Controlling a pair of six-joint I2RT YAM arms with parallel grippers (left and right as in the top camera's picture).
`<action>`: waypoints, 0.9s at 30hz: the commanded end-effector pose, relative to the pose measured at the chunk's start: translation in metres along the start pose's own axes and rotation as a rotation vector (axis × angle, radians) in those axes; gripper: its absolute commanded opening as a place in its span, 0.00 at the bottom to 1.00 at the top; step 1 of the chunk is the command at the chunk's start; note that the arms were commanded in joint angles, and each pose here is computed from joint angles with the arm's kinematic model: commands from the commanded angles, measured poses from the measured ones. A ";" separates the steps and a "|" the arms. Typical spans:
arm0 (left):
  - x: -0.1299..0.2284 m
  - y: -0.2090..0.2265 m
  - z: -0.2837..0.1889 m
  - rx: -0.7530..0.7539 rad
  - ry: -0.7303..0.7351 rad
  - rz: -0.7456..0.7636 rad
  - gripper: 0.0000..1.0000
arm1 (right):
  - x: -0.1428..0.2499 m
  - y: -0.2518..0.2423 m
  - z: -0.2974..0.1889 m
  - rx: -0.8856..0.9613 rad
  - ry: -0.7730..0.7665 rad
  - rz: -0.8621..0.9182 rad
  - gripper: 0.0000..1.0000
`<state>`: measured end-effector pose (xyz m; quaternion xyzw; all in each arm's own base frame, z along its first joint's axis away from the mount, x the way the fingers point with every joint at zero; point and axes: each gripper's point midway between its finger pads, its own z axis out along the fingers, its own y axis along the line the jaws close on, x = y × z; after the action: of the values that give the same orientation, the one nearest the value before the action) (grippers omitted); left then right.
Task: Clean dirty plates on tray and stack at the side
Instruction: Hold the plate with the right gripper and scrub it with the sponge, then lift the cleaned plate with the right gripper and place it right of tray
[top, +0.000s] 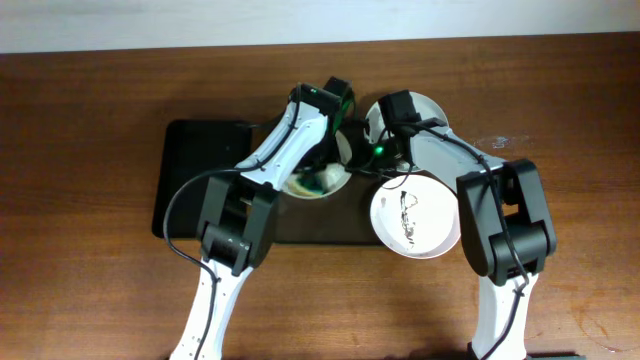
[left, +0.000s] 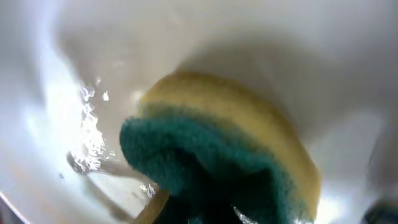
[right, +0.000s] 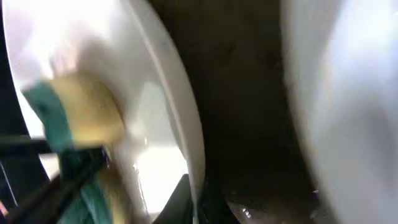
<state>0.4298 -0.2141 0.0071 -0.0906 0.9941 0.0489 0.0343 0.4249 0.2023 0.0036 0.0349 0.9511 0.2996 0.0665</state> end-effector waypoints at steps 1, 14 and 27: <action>-0.055 0.019 0.024 -0.068 -0.197 -0.113 0.00 | 0.025 -0.035 0.020 0.089 0.082 0.040 0.04; -0.107 0.090 -0.122 0.228 -0.164 0.088 0.00 | 0.029 -0.025 0.004 0.091 0.084 0.024 0.04; -0.083 0.088 -0.141 0.260 -0.106 0.105 0.00 | 0.038 0.033 -0.198 1.048 -0.509 -0.382 0.04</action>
<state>0.4878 -0.1219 0.1533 -0.0432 0.9931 -0.0648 0.0871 0.3548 0.1358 0.1411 -0.0376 0.9624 -0.1272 0.2369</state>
